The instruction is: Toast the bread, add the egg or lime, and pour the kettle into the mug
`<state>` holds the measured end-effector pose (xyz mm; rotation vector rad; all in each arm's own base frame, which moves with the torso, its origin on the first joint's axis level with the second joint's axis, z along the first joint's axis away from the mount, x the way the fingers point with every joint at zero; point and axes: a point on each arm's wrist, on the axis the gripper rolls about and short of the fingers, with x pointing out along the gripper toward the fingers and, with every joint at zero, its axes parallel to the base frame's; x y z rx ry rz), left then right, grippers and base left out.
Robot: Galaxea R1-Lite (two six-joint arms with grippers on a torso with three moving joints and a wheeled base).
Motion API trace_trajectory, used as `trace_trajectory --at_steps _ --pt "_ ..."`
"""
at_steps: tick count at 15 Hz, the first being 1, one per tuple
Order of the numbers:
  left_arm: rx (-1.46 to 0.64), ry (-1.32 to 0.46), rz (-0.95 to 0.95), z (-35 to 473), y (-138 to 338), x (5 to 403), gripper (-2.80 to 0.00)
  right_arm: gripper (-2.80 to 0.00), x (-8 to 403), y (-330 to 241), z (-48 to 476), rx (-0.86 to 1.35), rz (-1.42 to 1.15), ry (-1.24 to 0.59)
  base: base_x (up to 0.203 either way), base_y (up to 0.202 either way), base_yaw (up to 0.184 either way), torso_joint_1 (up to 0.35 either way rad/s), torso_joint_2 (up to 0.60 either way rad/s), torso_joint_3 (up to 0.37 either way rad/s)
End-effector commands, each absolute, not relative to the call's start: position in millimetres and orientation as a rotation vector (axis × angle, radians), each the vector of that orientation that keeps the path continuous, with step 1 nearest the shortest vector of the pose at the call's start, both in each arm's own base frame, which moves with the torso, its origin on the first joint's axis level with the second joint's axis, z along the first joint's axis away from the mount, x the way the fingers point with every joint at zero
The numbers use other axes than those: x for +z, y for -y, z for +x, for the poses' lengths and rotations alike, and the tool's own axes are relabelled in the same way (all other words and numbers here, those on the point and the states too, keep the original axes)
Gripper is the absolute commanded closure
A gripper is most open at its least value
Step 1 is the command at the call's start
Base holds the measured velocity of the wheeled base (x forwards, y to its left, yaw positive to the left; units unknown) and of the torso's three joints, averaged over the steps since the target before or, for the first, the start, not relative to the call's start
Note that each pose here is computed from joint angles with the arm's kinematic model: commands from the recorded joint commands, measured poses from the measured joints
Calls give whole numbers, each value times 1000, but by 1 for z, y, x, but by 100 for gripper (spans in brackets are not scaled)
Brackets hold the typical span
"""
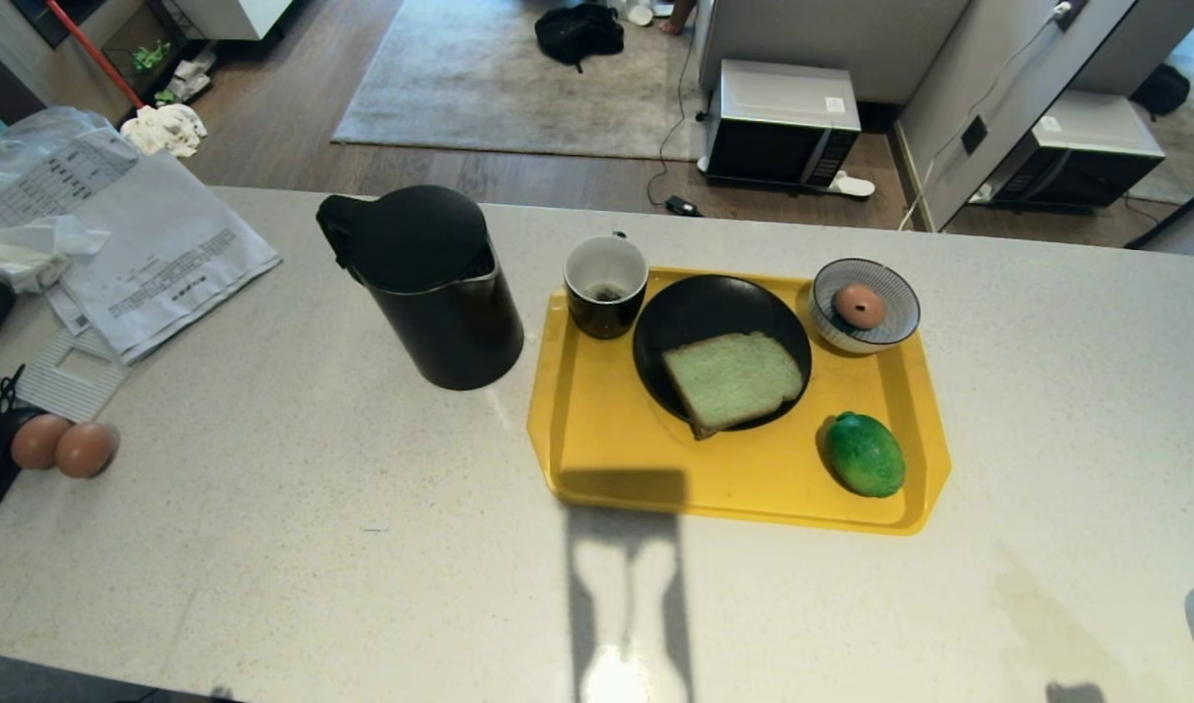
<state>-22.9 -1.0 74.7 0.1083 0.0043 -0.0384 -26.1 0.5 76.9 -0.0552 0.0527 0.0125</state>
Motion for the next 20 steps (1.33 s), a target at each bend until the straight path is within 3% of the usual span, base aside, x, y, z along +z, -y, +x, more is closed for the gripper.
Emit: trace_trajectory --at_steps 1,7,20 --pt "-39 -4 109 -23 1 75 0 0 77 -1 -26 12 -56 -54 6 70 -3 4 1 -1" --pt "-39 -4 110 -23 1 75 0 0 76 -1 -26 12 -56 -55 1 139 2 2 3 0" --pt "-37 -3 95 -23 1 75 0 0 76 -1 -26 12 -56 -55 0 0 0 0 0 0"
